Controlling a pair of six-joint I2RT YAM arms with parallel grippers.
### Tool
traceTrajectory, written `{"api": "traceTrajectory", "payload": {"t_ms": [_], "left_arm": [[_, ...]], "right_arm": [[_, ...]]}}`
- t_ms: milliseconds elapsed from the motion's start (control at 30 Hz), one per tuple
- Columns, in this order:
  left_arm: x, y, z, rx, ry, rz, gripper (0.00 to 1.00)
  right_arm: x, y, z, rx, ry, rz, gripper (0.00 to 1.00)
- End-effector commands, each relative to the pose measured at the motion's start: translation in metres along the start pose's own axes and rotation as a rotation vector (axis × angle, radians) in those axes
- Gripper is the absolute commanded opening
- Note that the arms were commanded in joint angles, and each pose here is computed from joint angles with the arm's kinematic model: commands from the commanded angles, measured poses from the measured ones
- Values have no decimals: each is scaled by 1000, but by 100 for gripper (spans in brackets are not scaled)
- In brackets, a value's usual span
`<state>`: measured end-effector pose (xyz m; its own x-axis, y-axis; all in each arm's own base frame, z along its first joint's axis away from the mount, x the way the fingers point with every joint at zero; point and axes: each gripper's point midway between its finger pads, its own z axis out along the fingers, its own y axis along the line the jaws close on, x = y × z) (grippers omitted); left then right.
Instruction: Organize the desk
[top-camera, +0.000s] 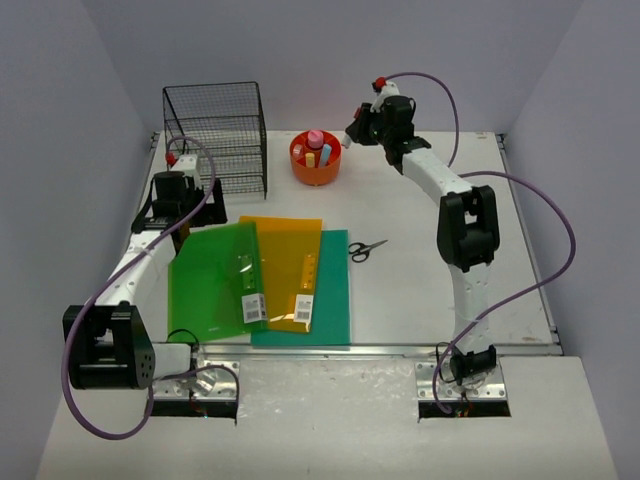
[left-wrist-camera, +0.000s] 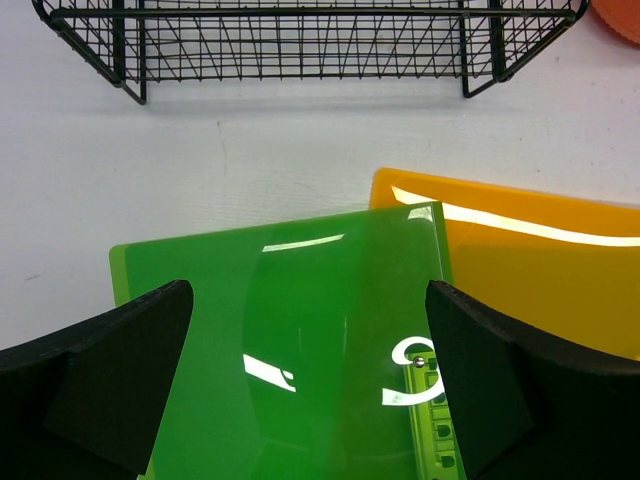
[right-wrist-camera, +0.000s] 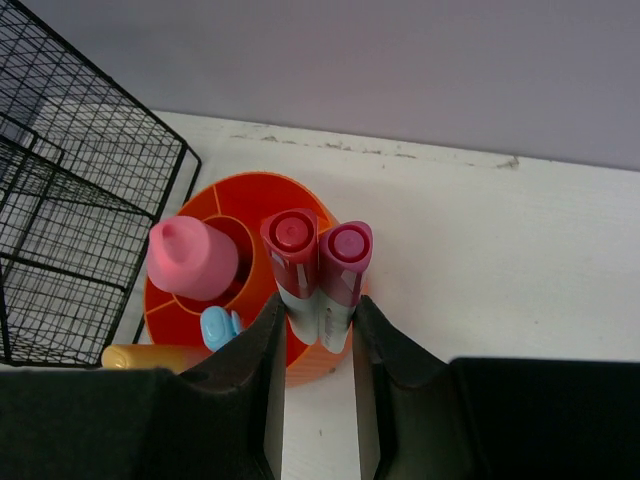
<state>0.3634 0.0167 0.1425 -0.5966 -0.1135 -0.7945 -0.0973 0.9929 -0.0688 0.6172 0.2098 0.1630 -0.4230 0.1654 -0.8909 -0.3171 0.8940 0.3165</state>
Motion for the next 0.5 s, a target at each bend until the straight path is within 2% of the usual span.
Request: {"api": "traceTrajectory", "payload": {"t_ms": [0,267,467], "left_arm": [[-34,-2,-3,4,-93,-17,100],[-36,0,-2,-2,-97,-12,100],[-37,0,-2,-2,-98,-8,100]], "right_arm": [[-58,30,5,-52,-180,-47,0],[-40,46,22,-84,-176,-68,0],[-25,41,32,-70,-166,-86,0]]}}
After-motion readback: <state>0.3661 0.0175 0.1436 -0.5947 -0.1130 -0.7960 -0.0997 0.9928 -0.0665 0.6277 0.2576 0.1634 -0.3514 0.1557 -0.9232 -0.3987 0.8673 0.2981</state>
